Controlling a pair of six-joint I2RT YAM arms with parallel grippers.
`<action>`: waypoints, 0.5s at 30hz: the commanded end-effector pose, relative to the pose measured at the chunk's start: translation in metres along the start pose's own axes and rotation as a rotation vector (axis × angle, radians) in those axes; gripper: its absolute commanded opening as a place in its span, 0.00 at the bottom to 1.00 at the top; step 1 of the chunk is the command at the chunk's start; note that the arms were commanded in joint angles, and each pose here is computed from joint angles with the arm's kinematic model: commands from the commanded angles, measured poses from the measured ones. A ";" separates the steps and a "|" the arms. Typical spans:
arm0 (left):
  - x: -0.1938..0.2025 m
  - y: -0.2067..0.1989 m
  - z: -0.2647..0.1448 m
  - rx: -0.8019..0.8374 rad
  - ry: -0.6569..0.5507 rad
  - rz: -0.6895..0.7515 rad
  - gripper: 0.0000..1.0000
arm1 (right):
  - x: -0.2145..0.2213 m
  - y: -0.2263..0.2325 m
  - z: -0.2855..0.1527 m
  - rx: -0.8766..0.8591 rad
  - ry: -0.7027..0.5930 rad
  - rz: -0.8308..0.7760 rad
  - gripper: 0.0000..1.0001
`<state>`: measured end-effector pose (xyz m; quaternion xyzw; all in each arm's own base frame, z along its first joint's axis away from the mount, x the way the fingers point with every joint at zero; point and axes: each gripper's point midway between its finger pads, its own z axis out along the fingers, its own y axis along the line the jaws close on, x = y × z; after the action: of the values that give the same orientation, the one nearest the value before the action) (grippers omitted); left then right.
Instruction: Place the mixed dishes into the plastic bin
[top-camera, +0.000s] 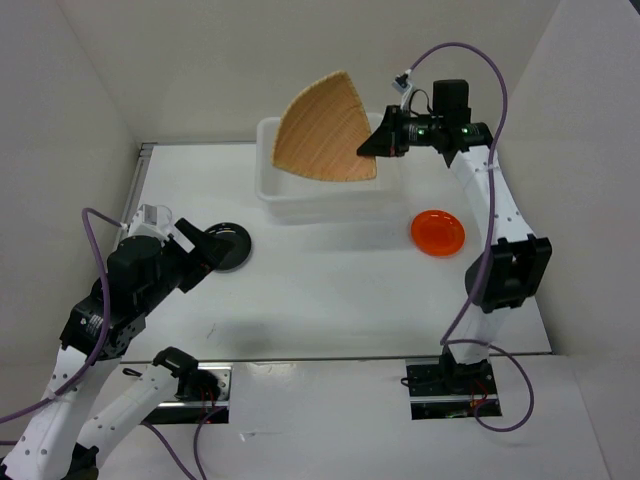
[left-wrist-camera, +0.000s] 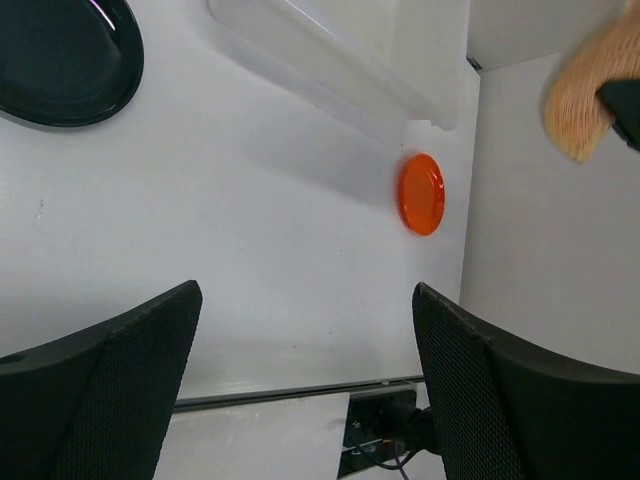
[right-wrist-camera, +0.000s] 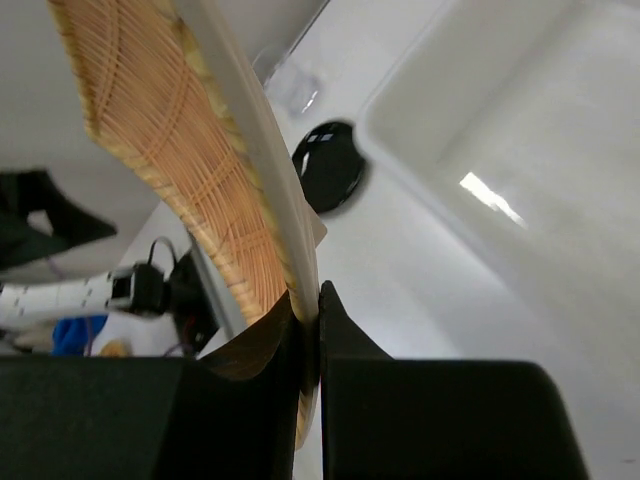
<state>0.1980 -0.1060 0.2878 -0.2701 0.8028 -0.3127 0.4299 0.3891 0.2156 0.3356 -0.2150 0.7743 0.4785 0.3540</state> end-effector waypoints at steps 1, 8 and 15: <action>-0.012 -0.009 -0.007 0.034 -0.044 0.053 0.92 | -0.050 -0.025 0.005 0.034 -0.095 -0.032 0.00; -0.001 0.003 -0.009 0.030 -0.020 0.064 0.92 | -0.087 -0.099 0.035 0.149 -0.102 -0.060 0.00; 0.003 0.009 -0.016 0.034 -0.022 0.029 0.92 | -0.067 -0.156 0.069 0.223 -0.041 -0.093 0.00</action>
<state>0.1848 -0.0988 0.2851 -0.2497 0.8020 -0.3093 0.4459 0.5669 0.1956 0.2492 -0.1645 0.8222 0.3832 0.3875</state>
